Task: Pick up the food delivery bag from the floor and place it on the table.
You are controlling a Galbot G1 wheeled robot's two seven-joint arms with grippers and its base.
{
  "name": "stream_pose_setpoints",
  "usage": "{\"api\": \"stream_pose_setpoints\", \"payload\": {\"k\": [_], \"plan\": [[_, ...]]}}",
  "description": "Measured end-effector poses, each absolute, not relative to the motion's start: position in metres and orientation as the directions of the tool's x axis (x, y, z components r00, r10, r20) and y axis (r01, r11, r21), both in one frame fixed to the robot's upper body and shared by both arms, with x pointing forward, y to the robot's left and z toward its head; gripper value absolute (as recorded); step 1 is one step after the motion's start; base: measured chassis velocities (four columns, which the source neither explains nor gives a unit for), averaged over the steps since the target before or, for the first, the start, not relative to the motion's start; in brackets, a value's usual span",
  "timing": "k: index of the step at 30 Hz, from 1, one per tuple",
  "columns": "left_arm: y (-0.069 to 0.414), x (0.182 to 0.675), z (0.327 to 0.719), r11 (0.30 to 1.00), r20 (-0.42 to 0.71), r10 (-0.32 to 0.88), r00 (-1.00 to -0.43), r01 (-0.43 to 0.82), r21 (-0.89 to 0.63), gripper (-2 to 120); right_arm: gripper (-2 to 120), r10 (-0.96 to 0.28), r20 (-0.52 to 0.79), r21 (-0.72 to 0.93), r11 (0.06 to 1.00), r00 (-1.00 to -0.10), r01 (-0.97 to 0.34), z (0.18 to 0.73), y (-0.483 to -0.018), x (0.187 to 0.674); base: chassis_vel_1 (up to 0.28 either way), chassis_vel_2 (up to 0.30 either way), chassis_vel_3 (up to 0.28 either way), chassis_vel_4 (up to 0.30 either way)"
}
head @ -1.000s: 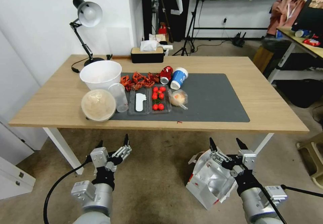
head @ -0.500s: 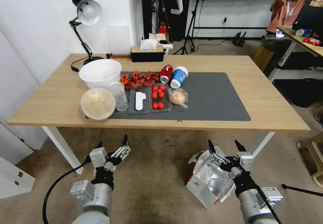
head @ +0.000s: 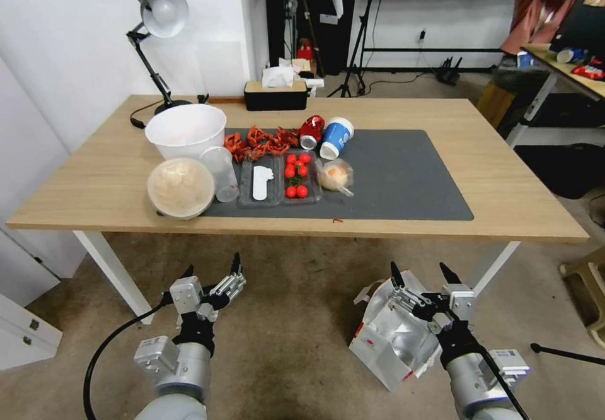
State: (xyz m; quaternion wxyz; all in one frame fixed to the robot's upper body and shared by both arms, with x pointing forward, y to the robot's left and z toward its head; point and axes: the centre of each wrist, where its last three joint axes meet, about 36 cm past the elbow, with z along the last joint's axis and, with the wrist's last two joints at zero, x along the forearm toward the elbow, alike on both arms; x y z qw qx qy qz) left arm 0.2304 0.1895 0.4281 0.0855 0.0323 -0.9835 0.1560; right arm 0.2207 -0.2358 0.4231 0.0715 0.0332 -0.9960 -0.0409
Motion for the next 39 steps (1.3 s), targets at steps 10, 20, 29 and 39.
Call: {"api": "stream_pose_setpoints", "payload": {"k": [10, 20, 29, 39], "plan": [[0.1911, 0.2302, 0.4250, 0.952, 0.175, -0.036, -0.984, -0.087, -0.293, 100, 100, -0.068, 0.151, 0.090, 0.994, -0.986, -0.055, 0.4189, -0.2345, 0.2207, 0.000, 0.000, 0.000, 0.000], [0.1904, 0.2300, 0.4243, 0.953, 0.177, -0.036, -0.984, -0.087, -0.290, 100, 100, -0.069, 0.150, 0.095, 0.994, -0.986, -0.055, 0.4176, -0.2327, 0.2211, 0.000, 0.000, 0.000, 0.000], [0.1892, 0.2289, 0.4243, 0.954, 0.174, -0.040, -0.984, -0.089, -0.288, 100, 100, -0.075, 0.147, 0.092, 0.994, -0.986, -0.061, 0.4194, -0.2332, 0.2202, 0.000, 0.000, 0.000, 0.000], [0.1881, 0.2278, 0.4257, 0.954, 0.168, -0.043, -0.985, -0.090, -0.286, 100, 100, -0.081, 0.143, 0.089, 0.994, -0.986, -0.068, 0.4225, -0.2338, 0.2188, 0.000, 0.000, 0.000, 0.000]]}}
